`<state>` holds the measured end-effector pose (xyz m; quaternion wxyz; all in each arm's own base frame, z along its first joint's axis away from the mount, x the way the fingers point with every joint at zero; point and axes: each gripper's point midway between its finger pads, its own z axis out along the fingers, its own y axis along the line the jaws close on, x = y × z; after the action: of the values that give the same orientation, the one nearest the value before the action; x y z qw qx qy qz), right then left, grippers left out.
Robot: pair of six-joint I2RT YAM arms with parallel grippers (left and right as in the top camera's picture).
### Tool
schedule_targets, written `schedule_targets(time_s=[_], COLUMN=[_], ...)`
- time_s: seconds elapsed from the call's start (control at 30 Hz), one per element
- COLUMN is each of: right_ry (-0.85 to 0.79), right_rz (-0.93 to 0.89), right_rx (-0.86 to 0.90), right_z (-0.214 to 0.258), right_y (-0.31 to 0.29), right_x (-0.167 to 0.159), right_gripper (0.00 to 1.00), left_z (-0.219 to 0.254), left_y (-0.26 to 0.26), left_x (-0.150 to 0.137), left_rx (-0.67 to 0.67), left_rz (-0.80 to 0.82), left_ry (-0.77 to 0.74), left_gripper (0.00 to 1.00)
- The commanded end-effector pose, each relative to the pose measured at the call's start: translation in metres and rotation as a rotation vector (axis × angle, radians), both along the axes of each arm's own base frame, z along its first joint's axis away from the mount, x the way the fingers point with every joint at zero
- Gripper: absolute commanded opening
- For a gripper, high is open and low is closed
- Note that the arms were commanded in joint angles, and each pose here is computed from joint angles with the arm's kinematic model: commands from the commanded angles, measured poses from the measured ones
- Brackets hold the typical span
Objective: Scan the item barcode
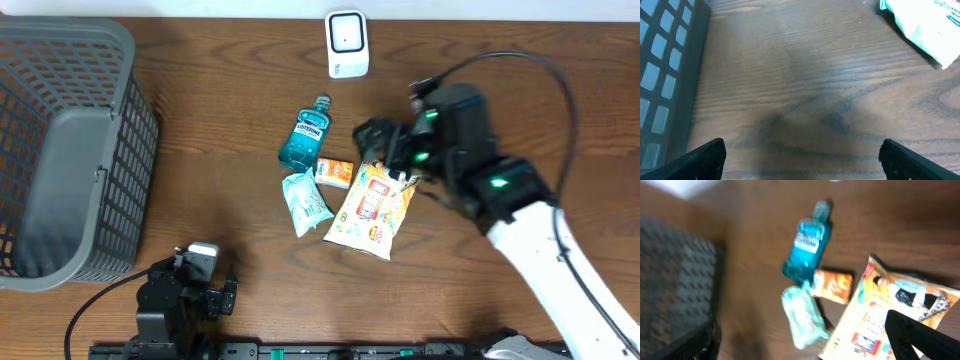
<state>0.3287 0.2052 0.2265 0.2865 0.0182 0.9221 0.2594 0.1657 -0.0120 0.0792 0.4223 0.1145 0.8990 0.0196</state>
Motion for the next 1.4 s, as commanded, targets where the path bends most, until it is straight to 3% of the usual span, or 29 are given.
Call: schedule_targets(time_s=[0.0, 0.1, 0.2, 0.4, 0.57, 0.8, 1.37], right_ry=[-0.009, 0.049, 0.084, 0.359, 0.444, 0.511, 0.542], right_rz=[0.129, 0.177, 0.183, -0.193, -0.208, -0.423, -0.476], right_rx=[-0.167, -0.203, -0.241, -0.25, -0.298, -0.381, -0.374], right_z=[-0.029, -0.056, -0.08, -0.149, -0.187, -0.195, -0.197], right_y=[0.02, 0.037, 0.044, 0.022, 0.02, -0.012, -0.011], right_x=[-0.006, -0.012, -0.007, -0.004, -0.008, -0.02, -0.028], right_gripper=[0.99, 0.94, 0.99, 0.99, 0.99, 0.91, 0.89], left_z=[-0.009, -0.009, -0.009, -0.009, -0.009, -0.009, -0.009], left_y=[-0.001, -0.001, -0.001, -0.001, -0.001, -0.001, -0.001], left_x=[-0.006, -0.006, -0.006, -0.006, -0.006, -0.006, -0.006], left_rx=[-0.008, -0.008, -0.008, -0.008, -0.008, -0.008, -0.008], left_rz=[-0.001, -0.001, -0.001, -0.001, -0.001, -0.001, -0.001], left_ry=[0.043, 0.043, 0.043, 0.043, 0.043, 0.043, 0.043], left_gripper=[0.98, 0.98, 0.98, 0.98, 0.98, 0.98, 0.98])
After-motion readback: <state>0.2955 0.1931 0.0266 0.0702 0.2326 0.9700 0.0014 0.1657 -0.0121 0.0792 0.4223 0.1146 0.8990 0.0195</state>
